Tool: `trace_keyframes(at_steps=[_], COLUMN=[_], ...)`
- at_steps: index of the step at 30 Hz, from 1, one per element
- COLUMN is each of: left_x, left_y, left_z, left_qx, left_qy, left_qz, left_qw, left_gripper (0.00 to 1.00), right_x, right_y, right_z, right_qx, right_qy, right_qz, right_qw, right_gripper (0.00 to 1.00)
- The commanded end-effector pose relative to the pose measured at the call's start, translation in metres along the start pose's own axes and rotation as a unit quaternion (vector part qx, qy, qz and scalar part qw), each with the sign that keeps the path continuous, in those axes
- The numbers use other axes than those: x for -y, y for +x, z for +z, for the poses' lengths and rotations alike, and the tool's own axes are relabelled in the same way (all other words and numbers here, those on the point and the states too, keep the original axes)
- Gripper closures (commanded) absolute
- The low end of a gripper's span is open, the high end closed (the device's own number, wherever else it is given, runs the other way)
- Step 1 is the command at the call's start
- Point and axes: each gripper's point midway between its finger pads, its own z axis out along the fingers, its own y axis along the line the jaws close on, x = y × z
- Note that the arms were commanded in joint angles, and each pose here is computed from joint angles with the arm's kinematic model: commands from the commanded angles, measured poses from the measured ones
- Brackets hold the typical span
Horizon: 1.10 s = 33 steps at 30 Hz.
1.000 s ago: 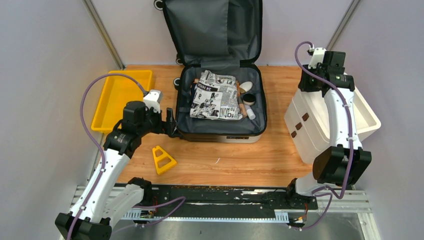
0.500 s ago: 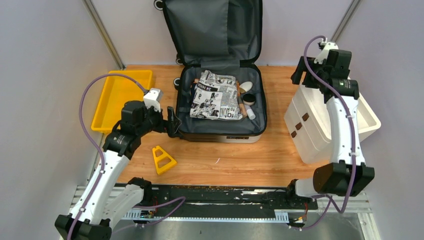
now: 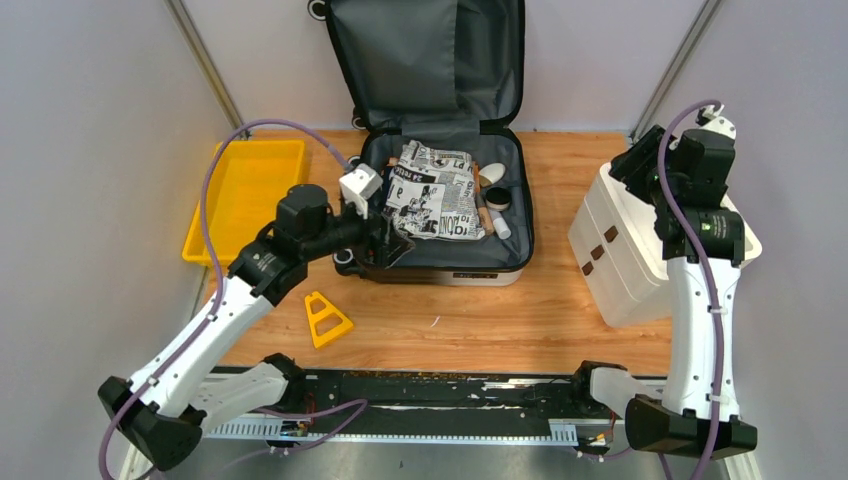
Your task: Open, take out, and arrange the luggage
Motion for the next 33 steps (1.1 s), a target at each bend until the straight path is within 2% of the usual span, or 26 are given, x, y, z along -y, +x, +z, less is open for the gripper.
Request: trace_keyframes(at_steps=[1, 4, 7, 11, 15, 18, 22, 26, 30, 33], left_x=[0.027, 0.032, 0.036, 0.013, -0.014, -0.014, -0.017, -0.024, -0.045, -0.059], left_y=[-0.038, -0.045, -0.055, -0.059, -0.056, -0.051, -0.042, -0.032, -0.019, -0.007], left_z=[0.023, 0.040, 0.048, 0.044, 0.019, 0.002, -0.014, -0.032, -0.048, -0.053], left_qx=[0.048, 0.060, 0.088, 0.075, 0.049, 0.059, 0.051, 0.038, 0.038, 0.039], left_qy=[0.019, 0.021, 0.037, -0.027, -0.105, -0.110, -0.122, -0.143, -0.202, -0.236], left_qz=[0.073, 0.094, 0.122, 0.156, 0.193, 0.203, 0.195, 0.199, 0.201, 0.196], left_qw=[0.996, 0.994, 0.988, 0.984, 0.974, 0.971, 0.972, 0.969, 0.958, 0.951], left_gripper=[0.07, 0.09, 0.09, 0.07, 0.04, 0.02, 0.02, 0.02, 0.01, 0.00], right_x=[0.003, -0.005, -0.004, -0.011, -0.001, 0.003, 0.026, 0.030, 0.045, 0.036], right_y=[0.015, 0.038, 0.067, 0.092, 0.101, 0.110, 0.115, 0.120, 0.123, 0.125], right_z=[-0.011, -0.014, -0.013, -0.005, 0.009, 0.023, 0.035, 0.042, 0.036, 0.038], right_qx=[-0.013, -0.041, -0.044, -0.012, 0.006, -0.003, 0.024, 0.027, 0.034, 0.019], right_qy=[0.005, -0.013, 0.025, 0.058, 0.107, 0.131, 0.202, 0.221, 0.262, 0.247], right_qz=[0.023, 0.029, 0.031, 0.025, 0.020, 0.011, 0.027, 0.022, 0.047, 0.050], right_qw=[1.000, 0.999, 0.998, 0.998, 0.994, 0.991, 0.979, 0.975, 0.963, 0.967], right_gripper=[0.47, 0.47, 0.47, 0.46, 0.42, 0.41, 0.40, 0.40, 0.39, 0.40])
